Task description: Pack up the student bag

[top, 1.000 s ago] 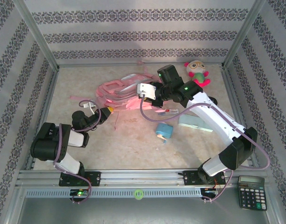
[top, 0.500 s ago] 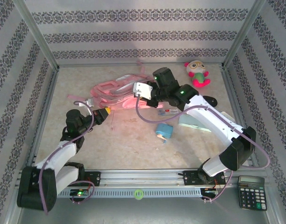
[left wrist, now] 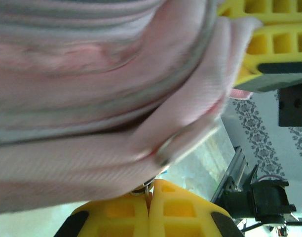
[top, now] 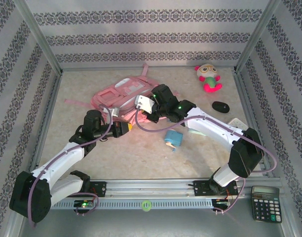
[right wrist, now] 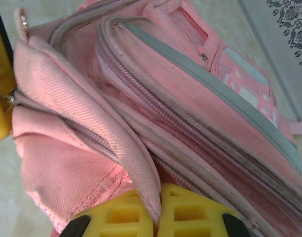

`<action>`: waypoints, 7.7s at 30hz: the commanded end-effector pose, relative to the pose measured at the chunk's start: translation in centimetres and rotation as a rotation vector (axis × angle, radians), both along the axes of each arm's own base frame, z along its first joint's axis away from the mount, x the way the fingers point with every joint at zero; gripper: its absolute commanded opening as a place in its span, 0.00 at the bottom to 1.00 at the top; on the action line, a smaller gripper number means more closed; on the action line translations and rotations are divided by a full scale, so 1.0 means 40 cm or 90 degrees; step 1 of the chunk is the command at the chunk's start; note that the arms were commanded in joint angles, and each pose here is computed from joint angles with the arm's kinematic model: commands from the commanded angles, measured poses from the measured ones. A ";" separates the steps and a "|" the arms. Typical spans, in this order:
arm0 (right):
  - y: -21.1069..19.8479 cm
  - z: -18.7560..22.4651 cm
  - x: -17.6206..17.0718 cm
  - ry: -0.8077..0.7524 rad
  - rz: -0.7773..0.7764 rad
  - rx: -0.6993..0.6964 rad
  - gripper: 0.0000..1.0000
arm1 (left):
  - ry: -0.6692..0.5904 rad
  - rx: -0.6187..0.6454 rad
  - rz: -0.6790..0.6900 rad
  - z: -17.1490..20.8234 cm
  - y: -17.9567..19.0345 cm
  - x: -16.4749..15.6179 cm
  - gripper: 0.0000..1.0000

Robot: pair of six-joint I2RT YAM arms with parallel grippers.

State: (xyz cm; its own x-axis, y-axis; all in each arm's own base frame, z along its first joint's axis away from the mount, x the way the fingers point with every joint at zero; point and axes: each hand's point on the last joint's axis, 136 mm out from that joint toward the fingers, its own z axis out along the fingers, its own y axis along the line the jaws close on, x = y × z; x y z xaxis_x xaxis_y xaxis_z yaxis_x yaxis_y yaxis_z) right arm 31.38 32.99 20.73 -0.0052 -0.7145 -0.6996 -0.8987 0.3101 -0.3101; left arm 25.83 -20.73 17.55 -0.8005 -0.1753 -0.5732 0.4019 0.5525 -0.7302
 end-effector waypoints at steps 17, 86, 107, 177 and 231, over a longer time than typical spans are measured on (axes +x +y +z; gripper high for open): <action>-0.079 0.030 -0.138 -0.104 0.334 0.027 0.00 | -0.459 0.429 -0.227 0.109 0.083 -0.100 0.63; -0.070 -0.128 -0.164 0.296 -0.746 0.298 0.46 | -0.177 0.239 -0.298 -0.003 -0.063 -0.026 0.00; -0.119 -0.097 -0.145 0.215 -0.767 0.274 0.08 | -0.178 0.261 -0.283 -0.012 -0.048 -0.017 0.00; 0.100 -0.169 -0.395 0.740 -0.246 0.289 0.00 | -0.347 0.500 -0.341 -0.056 0.002 -0.137 0.75; 0.011 -0.233 -0.375 0.729 -0.287 0.298 0.00 | -0.286 0.515 -0.480 -0.233 -0.047 -0.192 0.16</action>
State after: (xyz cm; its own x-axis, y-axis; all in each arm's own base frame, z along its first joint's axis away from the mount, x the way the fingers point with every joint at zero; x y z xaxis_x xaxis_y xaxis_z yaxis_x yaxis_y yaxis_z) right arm 16.55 33.26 10.93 -0.9231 -0.1998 -0.3286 -0.3833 0.5488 0.7429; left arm 18.98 -21.61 7.97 -0.2451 0.8228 -0.5128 0.9479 0.3143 0.0512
